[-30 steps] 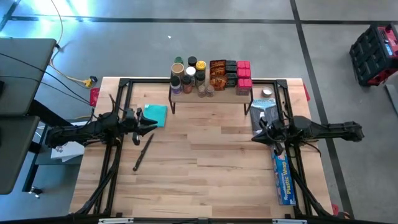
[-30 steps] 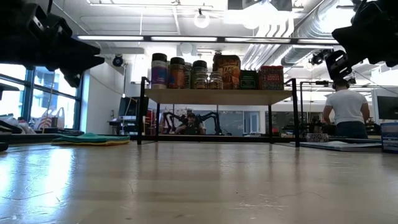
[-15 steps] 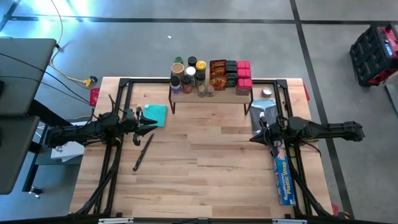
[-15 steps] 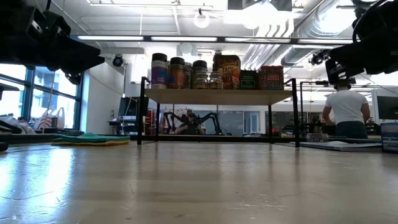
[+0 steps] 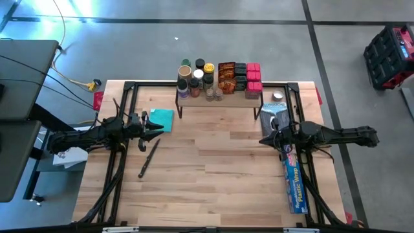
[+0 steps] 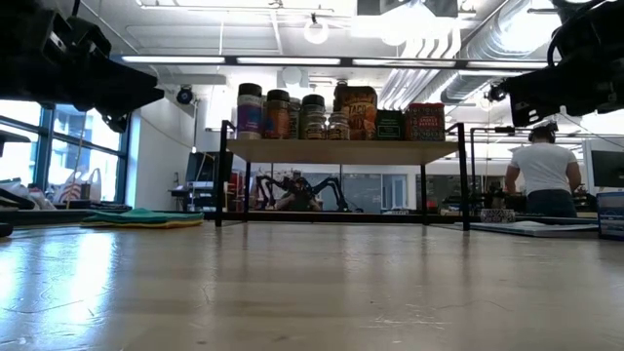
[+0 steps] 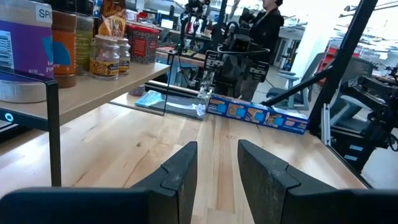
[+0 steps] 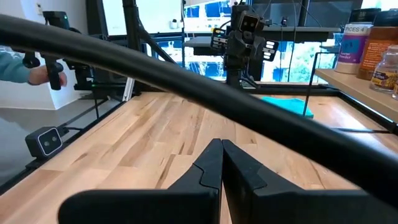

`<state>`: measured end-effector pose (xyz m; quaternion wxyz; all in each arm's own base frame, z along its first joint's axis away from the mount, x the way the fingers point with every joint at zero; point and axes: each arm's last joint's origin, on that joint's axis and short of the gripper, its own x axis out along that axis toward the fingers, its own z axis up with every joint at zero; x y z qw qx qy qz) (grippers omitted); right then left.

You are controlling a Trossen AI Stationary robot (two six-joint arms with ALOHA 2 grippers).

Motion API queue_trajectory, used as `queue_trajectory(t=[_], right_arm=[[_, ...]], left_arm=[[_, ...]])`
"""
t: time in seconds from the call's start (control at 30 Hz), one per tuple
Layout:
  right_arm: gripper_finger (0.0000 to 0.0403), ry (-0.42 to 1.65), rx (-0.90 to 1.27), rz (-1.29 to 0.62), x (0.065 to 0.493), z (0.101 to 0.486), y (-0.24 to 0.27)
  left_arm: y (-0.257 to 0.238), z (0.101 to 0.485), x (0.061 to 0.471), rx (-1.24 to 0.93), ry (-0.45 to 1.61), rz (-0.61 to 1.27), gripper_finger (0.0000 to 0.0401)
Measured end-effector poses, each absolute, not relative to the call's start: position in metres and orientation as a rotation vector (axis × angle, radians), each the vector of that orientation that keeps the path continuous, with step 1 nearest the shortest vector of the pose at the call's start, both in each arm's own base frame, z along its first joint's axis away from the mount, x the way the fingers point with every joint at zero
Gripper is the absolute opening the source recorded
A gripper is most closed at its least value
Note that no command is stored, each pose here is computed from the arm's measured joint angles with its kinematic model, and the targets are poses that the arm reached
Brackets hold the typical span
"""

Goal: Shelf spices
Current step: Return to Home Position

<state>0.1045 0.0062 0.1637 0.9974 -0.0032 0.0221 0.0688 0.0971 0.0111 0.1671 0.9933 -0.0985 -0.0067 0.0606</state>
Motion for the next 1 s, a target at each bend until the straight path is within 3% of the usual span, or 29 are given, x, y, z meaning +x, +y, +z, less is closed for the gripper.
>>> queue_trajectory(t=[0.37, 1.0], right_arm=[[0.0002, 0.068, -0.005, 0.138, 0.1043, 0.1615, 0.0062], [0.0002, 0.087, -0.004, 0.139, 0.1042, 0.1600, 0.0062]], left_arm=[[0.0118, 0.1674, 0.0970, 0.026, -0.002, 0.147, 0.0111], [0.0119, 0.1674, 0.0970, 0.030, -0.002, 0.148, 0.0111]])
